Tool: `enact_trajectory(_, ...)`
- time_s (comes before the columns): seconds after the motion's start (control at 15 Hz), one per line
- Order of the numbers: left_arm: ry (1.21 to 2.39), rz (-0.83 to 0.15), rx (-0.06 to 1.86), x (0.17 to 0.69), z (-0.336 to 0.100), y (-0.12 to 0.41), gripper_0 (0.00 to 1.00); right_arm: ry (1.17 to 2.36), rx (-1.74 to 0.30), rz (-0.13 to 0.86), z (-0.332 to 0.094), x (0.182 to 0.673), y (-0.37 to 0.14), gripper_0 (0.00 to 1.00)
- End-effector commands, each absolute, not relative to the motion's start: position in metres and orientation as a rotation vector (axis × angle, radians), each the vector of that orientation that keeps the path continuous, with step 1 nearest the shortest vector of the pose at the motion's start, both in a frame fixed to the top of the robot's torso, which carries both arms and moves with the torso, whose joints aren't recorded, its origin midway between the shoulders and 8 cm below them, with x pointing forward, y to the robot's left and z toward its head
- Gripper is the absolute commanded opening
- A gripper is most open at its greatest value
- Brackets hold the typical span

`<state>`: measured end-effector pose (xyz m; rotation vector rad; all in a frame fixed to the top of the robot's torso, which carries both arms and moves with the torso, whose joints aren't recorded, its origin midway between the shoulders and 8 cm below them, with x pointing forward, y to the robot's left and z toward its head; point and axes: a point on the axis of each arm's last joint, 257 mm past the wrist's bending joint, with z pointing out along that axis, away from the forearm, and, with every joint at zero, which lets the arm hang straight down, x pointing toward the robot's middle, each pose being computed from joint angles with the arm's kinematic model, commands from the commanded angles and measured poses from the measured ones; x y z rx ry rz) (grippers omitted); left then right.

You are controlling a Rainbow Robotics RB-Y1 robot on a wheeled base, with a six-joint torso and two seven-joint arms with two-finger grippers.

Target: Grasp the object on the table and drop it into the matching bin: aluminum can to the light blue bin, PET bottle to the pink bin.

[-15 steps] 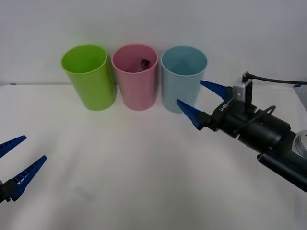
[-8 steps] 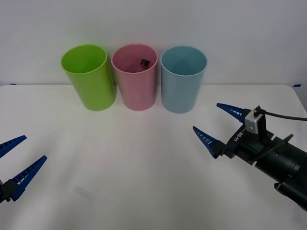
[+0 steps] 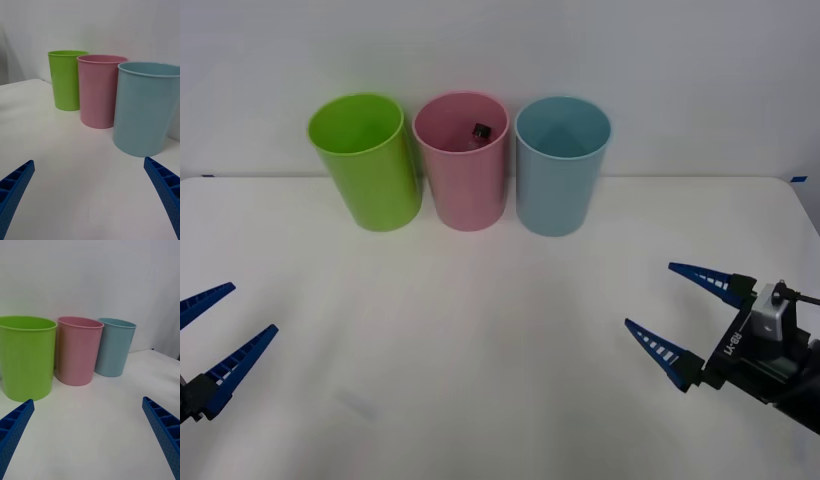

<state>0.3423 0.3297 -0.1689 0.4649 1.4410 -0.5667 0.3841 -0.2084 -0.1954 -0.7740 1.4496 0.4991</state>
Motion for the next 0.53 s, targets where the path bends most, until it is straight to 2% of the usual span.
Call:
enact_trajectory(0.07,1.441,-0.567,0.465,0.342,-0.169,0.33,1.0,1.455,-0.794,0.524,-0.205,0.375,-0.221,1.0)
enact_trajectory(0.53,1.441,-0.567,0.465,0.342,-0.169,0.33,1.0,1.519,-0.784,0.571,-0.228,0.352,-0.278,1.0)
